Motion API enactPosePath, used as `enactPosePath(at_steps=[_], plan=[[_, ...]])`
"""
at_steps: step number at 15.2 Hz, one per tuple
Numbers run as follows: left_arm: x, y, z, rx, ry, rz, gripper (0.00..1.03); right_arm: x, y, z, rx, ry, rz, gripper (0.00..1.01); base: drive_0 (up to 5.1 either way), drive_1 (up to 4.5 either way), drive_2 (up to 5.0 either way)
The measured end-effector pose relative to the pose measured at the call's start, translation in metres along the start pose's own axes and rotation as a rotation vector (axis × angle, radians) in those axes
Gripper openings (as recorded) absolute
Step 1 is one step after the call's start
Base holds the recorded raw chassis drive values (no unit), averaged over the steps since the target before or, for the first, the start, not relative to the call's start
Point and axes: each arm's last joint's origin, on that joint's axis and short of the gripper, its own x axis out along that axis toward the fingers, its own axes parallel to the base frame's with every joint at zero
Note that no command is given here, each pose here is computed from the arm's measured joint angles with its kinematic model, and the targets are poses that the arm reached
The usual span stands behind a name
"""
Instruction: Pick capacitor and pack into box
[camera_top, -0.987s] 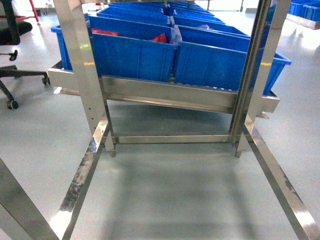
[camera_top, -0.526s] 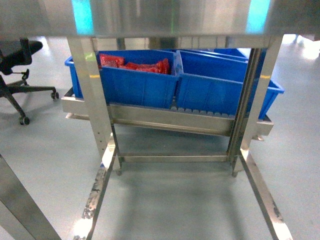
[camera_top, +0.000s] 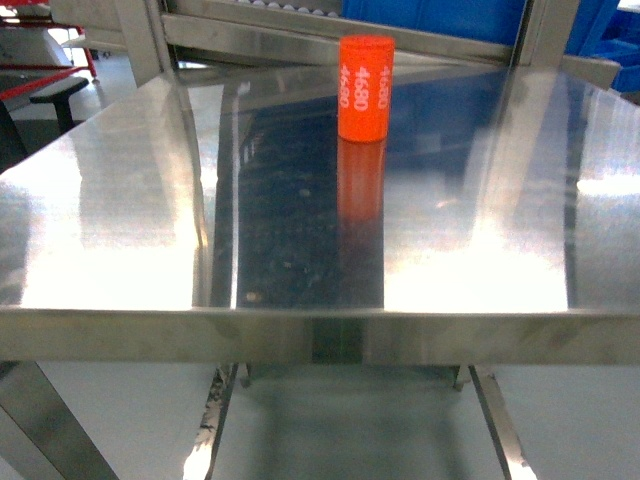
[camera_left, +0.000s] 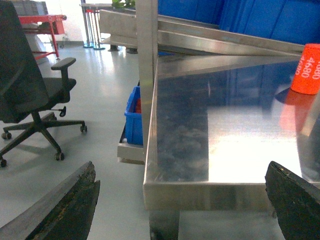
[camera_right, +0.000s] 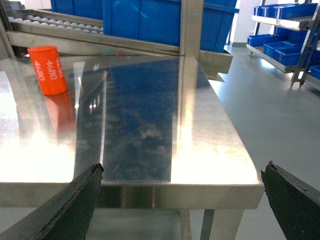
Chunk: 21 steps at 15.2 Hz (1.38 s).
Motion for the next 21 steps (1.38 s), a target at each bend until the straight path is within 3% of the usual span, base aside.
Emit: enactPosePath(at_steps=[21], plan=[[0.0, 0.0, 0.0, 0.0, 0.0, -0.002, 0.98, 0.0, 0.0, 0.0, 0.0, 0.0, 0.0, 0.98, 0.0, 0.0, 0.0]])
